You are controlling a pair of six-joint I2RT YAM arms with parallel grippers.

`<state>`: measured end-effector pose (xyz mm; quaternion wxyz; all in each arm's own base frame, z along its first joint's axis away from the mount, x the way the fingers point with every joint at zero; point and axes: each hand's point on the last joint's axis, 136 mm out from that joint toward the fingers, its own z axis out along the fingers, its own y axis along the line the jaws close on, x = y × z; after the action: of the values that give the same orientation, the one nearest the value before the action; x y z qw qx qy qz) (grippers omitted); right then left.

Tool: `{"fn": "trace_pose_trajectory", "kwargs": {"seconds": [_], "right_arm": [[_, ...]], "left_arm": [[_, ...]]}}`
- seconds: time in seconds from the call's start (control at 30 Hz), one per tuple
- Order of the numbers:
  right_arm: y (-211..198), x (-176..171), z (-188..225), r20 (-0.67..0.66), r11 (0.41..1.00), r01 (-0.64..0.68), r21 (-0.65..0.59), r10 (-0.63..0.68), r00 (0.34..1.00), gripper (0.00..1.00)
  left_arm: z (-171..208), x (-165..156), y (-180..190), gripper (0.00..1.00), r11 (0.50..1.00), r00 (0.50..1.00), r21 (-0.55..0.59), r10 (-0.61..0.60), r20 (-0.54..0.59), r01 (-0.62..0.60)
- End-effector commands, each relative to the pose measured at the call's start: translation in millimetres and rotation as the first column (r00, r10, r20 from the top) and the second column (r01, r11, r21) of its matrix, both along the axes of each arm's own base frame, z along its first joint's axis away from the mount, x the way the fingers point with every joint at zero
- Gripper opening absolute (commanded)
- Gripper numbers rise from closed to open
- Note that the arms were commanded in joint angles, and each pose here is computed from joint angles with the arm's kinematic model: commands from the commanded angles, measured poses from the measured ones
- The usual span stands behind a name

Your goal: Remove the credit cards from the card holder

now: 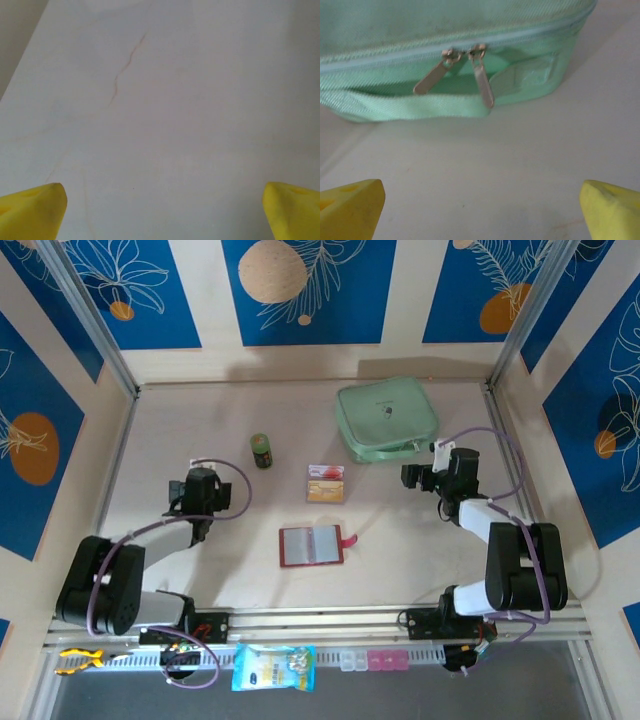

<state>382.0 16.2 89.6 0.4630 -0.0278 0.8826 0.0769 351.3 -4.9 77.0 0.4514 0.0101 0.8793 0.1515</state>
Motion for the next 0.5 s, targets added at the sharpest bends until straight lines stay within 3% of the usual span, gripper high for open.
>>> {"fn": "trace_pose_trajectory", "kwargs": {"seconds": [0.0,0.13,0.47], "right_arm": [[-5.9,10.7,16.1,0.098,1.000,0.028,0.008,-0.029,0.995,0.99],[-1.6,4.7,20.2,0.133,1.000,0.015,0.008,-0.016,0.991,0.99],[10.7,6.4,28.8,0.192,0.997,-0.012,0.083,-0.004,0.981,0.99]], "left_arm": [[38.2,28.3,-6.1,0.99,0.998,0.972,-0.018,-0.060,0.229,0.066],[42.5,36.8,-10.5,0.99,0.992,0.946,-0.049,-0.100,0.309,0.121],[21.2,36.0,-8.0,0.99,0.986,0.933,-0.086,-0.108,0.343,0.145]]}}
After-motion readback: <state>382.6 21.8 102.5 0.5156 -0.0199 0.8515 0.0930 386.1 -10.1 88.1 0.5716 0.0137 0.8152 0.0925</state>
